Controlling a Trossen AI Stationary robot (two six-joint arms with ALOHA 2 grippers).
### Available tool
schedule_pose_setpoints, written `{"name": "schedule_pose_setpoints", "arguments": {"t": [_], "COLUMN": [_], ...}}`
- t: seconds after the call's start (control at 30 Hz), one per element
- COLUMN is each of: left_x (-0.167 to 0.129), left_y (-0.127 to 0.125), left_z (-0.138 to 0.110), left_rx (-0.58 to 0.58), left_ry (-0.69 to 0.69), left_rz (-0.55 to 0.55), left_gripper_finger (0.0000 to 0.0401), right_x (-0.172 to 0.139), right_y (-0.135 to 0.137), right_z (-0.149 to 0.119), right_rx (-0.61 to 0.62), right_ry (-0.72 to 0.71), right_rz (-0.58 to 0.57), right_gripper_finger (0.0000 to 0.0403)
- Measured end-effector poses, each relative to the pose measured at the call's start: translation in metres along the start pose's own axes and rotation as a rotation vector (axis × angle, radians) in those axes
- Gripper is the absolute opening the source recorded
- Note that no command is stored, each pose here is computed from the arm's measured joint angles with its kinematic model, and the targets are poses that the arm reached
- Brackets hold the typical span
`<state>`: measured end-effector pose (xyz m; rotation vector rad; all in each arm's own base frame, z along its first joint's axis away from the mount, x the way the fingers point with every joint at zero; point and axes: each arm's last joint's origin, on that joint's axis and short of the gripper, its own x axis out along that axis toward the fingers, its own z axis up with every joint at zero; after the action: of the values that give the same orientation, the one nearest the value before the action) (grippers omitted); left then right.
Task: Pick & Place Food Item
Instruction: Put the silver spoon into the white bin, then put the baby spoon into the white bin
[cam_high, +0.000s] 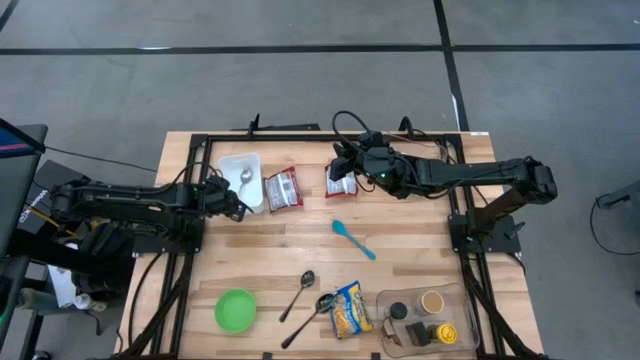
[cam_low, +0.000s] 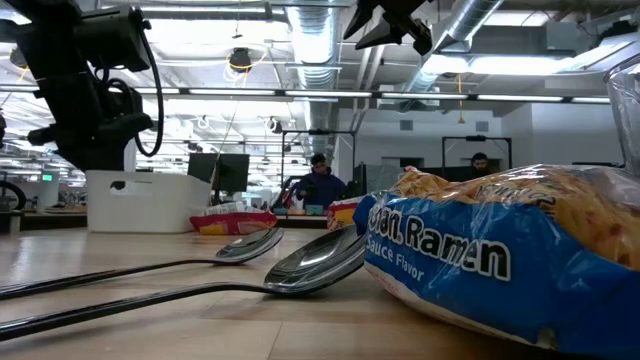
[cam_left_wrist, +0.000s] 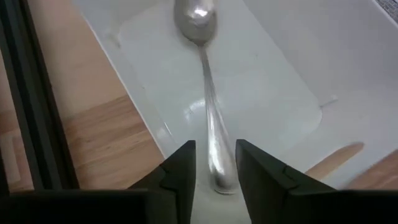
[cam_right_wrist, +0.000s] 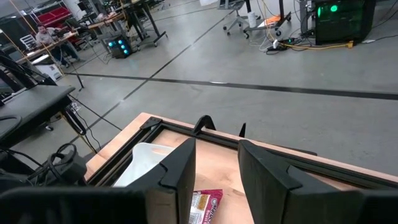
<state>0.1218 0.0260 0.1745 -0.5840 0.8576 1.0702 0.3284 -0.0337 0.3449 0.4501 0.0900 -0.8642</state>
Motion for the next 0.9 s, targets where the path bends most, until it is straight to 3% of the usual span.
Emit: {"name": "schedule_pose_setpoints", "arguments": {"t": [0.3, 0.63, 0.9], "left_x": [-0.001, -0.02, -0.042], "left_y": [-0.001, 0.001, 0.002], "left_z": [0.0, 0.012, 0.028], "left_rx": [-0.002, -0.065, -0.202], "left_ry": [0.027, -0.059, -0.273], "left_rz": [-0.021, -0.103, -0.315], "left_gripper_finger": [0.0117, 0.0102, 0.0089], "right_x": [0.0, 0.0, 0.0], "right_y": [0.0, 0.0, 0.0], "right_z": [0.0, 0.0, 0.0], "right_rx": [0.002, 0.003, 0.0], "right_ry": [0.0, 0.0, -0.001], "right_rz": [0.0, 0.001, 0.0], "right_gripper_finger": [0.0115, 0.0115, 0.0115]}}
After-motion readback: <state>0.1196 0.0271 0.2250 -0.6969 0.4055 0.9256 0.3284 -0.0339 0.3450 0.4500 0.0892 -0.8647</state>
